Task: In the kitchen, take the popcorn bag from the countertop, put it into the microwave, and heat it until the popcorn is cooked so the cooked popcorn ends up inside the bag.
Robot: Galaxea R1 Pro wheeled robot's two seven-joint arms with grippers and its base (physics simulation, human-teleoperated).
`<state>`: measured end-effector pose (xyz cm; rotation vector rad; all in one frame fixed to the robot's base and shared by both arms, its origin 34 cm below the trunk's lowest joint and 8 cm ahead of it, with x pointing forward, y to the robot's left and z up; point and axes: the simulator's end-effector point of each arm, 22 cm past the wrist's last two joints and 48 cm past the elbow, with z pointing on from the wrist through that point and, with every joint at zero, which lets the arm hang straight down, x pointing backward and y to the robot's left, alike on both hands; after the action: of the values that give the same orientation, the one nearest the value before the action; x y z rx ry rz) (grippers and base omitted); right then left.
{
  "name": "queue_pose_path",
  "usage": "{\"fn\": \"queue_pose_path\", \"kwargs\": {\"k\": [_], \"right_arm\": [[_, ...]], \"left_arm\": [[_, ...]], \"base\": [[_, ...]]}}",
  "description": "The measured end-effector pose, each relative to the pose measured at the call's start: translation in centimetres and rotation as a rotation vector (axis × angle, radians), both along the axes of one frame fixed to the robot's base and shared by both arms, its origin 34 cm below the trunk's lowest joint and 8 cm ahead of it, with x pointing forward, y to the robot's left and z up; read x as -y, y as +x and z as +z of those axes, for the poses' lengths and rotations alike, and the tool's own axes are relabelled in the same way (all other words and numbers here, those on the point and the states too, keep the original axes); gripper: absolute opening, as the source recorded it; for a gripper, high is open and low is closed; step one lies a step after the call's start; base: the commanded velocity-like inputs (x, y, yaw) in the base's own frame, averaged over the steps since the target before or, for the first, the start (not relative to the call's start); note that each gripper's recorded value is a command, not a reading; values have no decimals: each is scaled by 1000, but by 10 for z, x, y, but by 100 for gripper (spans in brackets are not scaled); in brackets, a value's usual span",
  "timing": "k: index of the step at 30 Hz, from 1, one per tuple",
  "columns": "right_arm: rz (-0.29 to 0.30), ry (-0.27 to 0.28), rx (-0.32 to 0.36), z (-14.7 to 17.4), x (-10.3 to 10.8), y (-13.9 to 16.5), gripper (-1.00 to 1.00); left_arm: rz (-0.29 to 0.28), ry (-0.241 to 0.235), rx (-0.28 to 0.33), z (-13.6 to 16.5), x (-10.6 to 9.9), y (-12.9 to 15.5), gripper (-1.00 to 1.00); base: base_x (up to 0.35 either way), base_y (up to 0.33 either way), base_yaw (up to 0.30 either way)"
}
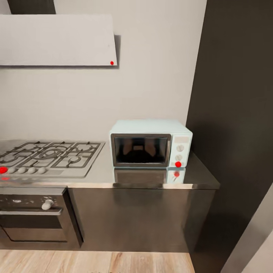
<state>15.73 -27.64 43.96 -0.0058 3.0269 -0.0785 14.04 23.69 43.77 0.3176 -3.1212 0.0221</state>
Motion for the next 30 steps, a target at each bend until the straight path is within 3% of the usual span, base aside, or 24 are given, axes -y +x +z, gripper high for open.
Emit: {"fn": "queue_pose_path", "kwargs": {"k": [11, 20, 30], "right_arm": [[2, 1, 3, 0, -1, 1, 100], [0, 2, 3, 0, -1, 1, 100], [3, 1, 1, 0, 0, 0, 100]], "left_arm": [[0, -1, 2, 0, 1, 0, 100], [0, -1, 2, 0, 1, 1, 100], [0, -1, 2, 0, 1, 1, 100]], "base": [[0, 0, 73], [0, 0, -183], [0, 0, -12]]}}
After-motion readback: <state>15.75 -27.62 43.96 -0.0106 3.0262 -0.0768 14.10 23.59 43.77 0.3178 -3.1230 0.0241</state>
